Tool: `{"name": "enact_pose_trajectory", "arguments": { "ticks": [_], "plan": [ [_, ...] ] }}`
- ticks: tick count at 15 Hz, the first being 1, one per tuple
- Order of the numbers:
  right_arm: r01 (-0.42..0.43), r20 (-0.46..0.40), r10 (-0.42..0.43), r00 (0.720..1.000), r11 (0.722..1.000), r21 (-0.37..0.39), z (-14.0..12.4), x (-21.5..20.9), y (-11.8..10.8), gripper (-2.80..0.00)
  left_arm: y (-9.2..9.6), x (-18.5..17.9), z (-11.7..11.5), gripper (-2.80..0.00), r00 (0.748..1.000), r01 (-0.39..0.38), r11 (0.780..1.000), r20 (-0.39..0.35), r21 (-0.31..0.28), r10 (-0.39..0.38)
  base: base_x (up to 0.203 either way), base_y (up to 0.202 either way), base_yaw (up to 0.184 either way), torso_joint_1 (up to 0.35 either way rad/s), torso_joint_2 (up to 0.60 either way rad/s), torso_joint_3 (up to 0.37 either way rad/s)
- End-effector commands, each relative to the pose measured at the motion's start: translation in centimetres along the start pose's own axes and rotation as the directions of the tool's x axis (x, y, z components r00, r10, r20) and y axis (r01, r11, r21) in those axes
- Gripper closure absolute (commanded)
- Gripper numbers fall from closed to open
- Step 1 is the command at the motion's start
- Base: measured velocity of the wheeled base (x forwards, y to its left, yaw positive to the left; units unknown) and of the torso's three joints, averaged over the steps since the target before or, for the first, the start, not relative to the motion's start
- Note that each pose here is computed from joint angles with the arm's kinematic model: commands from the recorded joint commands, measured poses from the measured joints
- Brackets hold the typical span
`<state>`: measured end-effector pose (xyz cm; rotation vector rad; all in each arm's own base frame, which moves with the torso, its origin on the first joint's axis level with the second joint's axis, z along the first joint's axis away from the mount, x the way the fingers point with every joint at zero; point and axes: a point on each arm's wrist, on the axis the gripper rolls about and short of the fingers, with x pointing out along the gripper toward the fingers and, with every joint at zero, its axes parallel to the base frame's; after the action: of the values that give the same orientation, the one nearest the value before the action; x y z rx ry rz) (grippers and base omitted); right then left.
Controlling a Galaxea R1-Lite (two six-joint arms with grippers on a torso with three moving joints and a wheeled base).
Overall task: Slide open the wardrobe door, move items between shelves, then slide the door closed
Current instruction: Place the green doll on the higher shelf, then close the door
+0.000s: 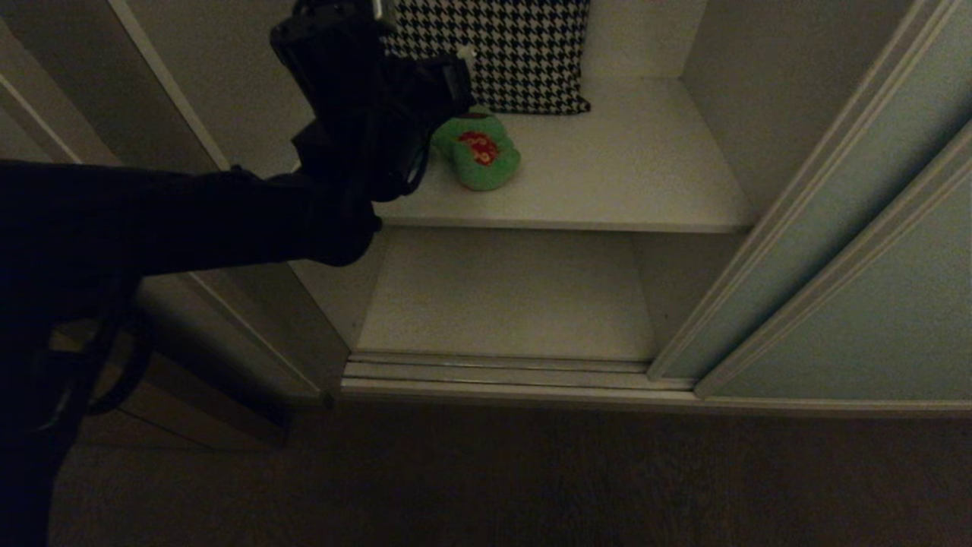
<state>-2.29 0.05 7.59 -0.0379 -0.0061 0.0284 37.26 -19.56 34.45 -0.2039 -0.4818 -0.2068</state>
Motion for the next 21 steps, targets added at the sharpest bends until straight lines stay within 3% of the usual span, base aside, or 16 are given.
{"name": "enact_pose_trajectory", "arguments": {
  "ticks": [1, 2, 3, 5, 6, 8, 11, 13, 16, 18, 19, 21],
  "plan": [
    [-0.001, 0.002, 0.001, 1.0, 1.0, -0.001, 0.0, 0.0, 0.0, 0.0, 0.5, -1.7, 5.3, 0.0, 1.0, -0.006, 1.0, 0.01, 0.008, 0.006, 0.0, 0.0, 0.0, 0.0, 0.0, 0.0],
    [-0.001, 0.002, 0.001, 1.0, 1.0, -0.001, 0.0, 0.0, 0.0, 0.0, 0.6, -1.9, 5.5, 0.0, 1.0, -0.011, 1.0, -0.015, 0.024, 0.011, 0.0, 0.0, 0.0, 0.0, 0.0, 0.0],
    [-0.001, 0.002, 0.001, 1.0, 1.0, -0.001, 0.0, 0.0, 0.0, 0.0, 1.0, -2.6, 7.2, 0.0, 1.0, -0.02, 0.999, -0.015, 0.035, 0.02, 0.0, 0.0, 0.0, 0.0, 0.0, 0.0],
    [-0.001, 0.002, 0.001, 1.0, 1.0, -0.001, 0.0, 0.0, 0.0, 0.0, 2.6, -5.9, 12.8, 0.0, 0.998, -0.059, 0.997, 0.017, 0.057, 0.058, 0.0, 0.0, 0.0, 0.0, 0.0, 0.0],
    [-0.001, 0.002, 0.001, 1.0, 1.0, -0.001, 0.0, 0.0, 0.0, 0.0, 3.7, -8.2, 14.9, 0.0, 0.997, -0.077, 0.994, 0.001, 0.08, 0.077, 0.0, 0.0, 0.0, 0.0, 0.0, 0.0],
    [-0.001, 0.002, 0.001, 1.0, 1.0, -0.001, 0.0, 0.0, 0.0, 0.0, 5.5, -13.2, 16.8, 0.0, 0.991, -0.1, 0.986, -0.077, 0.13, 0.11, 0.0, 0.0, 0.0, 0.0, 0.0, 0.0],
    [-0.001, 0.002, 0.001, 1.0, 1.0, -0.001, 0.0, 0.0, 0.0, 0.0, 9.0, -21.4, 15.6, 0.0, 0.942, -0.171, 0.953, -0.241, 0.248, 0.232, 0.0, 0.0, 0.0, 0.0, 0.0, 0.0],
    [-0.001, 0.002, 0.001, 1.0, 1.0, -0.001, 0.0, 0.0, 0.0, 0.0, 10.8, -26.3, 15.5, 0.0, 0.91, -0.25, 0.92, -0.251, 0.301, 0.329, 0.0, 0.0, 0.0, 0.0, 0.0, 0.0],
    [-0.001, 0.002, 0.001, 1.0, 1.0, -0.001, 0.0, 0.0, 0.0, 0.0, 11.7, -33.0, 14.5, 0.0, 0.88, -0.331, 0.88, -0.226, 0.34, 0.418, 0.0, 0.0, 0.0, 0.0, 0.0, 0.0],
    [-0.001, 0.002, 0.001, 1.0, 1.0, -0.001, 0.0, 0.0, 0.0, 0.0, 12.1, -35.3, 13.2, 0.0, 0.857, -0.365, 0.857, -0.228, 0.365, 0.462, 0.0, 0.0, 0.0, 0.0, 0.0, 0.0],
    [-0.001, 0.002, 0.001, 1.0, 1.0, -0.001, 0.0, 0.0, 0.0, 0.0, 12.1, -36.9, 12.4, 0.0, 0.859, -0.352, 0.861, -0.237, 0.368, 0.453, 0.0, 0.0, 0.0, 0.0, 0.0, 0.0],
    [-0.001, 0.002, 0.001, 1.0, 1.0, -0.001, 0.0, 0.0, 0.0, 0.0, 12.0, -41.3, 9.9, 0.0, 0.889, -0.274, 0.896, -0.263, 0.351, 0.375, 0.0, 0.0, 0.0, 0.0, 0.0, 0.0]
  ]
}}
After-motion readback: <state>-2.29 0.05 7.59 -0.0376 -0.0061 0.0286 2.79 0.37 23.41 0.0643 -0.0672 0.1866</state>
